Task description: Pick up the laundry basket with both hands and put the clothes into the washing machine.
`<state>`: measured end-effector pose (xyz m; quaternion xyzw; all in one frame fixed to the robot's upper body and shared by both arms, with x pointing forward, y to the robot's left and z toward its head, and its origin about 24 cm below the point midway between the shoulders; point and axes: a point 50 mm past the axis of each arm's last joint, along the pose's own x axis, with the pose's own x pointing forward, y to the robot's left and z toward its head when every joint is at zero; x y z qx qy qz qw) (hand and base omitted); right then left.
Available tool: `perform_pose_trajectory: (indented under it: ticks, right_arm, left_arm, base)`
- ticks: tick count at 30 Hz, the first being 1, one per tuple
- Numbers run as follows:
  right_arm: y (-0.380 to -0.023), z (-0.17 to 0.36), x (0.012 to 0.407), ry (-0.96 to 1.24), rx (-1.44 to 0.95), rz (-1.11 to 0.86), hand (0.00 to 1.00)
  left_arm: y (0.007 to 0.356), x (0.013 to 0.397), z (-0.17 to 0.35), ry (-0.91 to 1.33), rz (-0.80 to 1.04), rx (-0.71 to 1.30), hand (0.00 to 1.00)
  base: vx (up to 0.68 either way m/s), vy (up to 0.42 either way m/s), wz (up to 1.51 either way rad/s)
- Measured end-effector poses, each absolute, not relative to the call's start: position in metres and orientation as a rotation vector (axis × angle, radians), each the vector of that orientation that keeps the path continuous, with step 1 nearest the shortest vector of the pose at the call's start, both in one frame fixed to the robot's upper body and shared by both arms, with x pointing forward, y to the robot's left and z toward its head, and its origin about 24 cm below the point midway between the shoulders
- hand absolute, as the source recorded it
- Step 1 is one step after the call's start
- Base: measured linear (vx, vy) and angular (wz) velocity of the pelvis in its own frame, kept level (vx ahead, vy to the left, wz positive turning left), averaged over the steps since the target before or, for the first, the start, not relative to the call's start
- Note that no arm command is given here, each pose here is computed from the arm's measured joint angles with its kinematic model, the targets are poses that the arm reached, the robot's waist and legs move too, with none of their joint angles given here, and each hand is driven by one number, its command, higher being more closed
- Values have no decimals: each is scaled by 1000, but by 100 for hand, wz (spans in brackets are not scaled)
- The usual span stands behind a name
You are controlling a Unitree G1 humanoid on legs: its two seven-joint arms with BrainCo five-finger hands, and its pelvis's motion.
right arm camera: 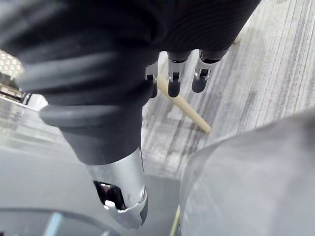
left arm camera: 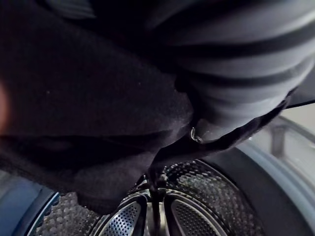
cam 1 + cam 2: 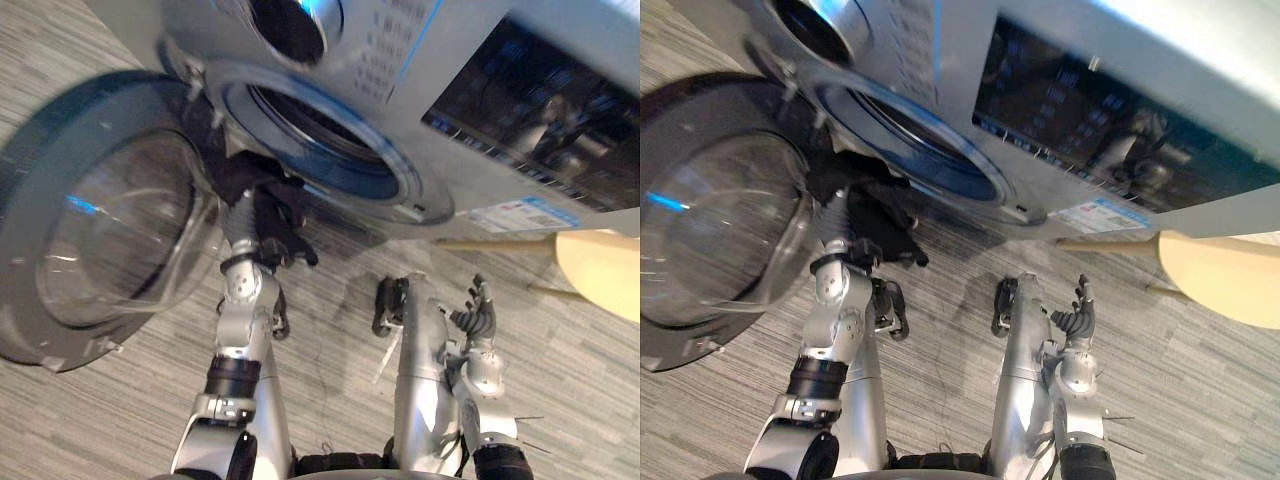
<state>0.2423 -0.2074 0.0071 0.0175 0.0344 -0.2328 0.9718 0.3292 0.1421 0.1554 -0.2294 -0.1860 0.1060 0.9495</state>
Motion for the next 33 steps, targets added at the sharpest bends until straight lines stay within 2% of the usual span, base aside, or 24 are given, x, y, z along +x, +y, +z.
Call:
perform_pose_trajectory:
  ticks: [8,14,17,20,22,24,25,27,29,30,32,33]
  right_arm:
    - [-210,37,244,-95,115,-475,0]
    - [-208,-10,219,135,104,-480,0]
    - [-206,-10,216,134,109,-456,0]
    - [-203,-7,218,117,112,-422,0]
    - [-201,-5,218,108,121,-404,0]
    - [-200,-3,217,96,135,-395,0]
    - [-200,-3,217,94,138,-395,0]
    - [-199,-2,216,80,144,-391,0]
    - [-198,0,217,61,151,-383,0]
    - [-197,1,216,54,153,-385,0]
    - [-198,5,216,30,150,-383,0]
    - [-198,7,215,16,144,-380,0]
  left_arm:
    - [169,355,265,-646,158,-540,100]
    - [155,354,324,-768,43,-522,100]
    - [136,347,356,-838,-42,-501,100]
    - [117,336,391,-929,-137,-399,100]
    - [109,323,417,-1022,-173,-288,100]
    - [97,309,443,-1146,-160,-54,100]
    - [96,308,445,-1160,-154,-23,100]
    - [87,301,456,-1236,-110,179,100]
    - [76,293,466,-1328,-14,502,100]
    - [73,292,467,-1348,1,583,100]
    - [62,284,472,-1464,141,931,100]
    - [58,281,473,-1521,230,1097,0]
  base:
    - [-71,-64,-12]
    - [24,-29,-9]
    - [29,-18,-13]
    - [16,-15,-8]
    - [16,-10,-18]
    - [23,-11,-15]
    - [30,-12,-14]
    - [32,-7,-14]
    - [34,-4,-13]
    - [24,1,-13]
    - [13,18,-25]
    - [8,31,-31]
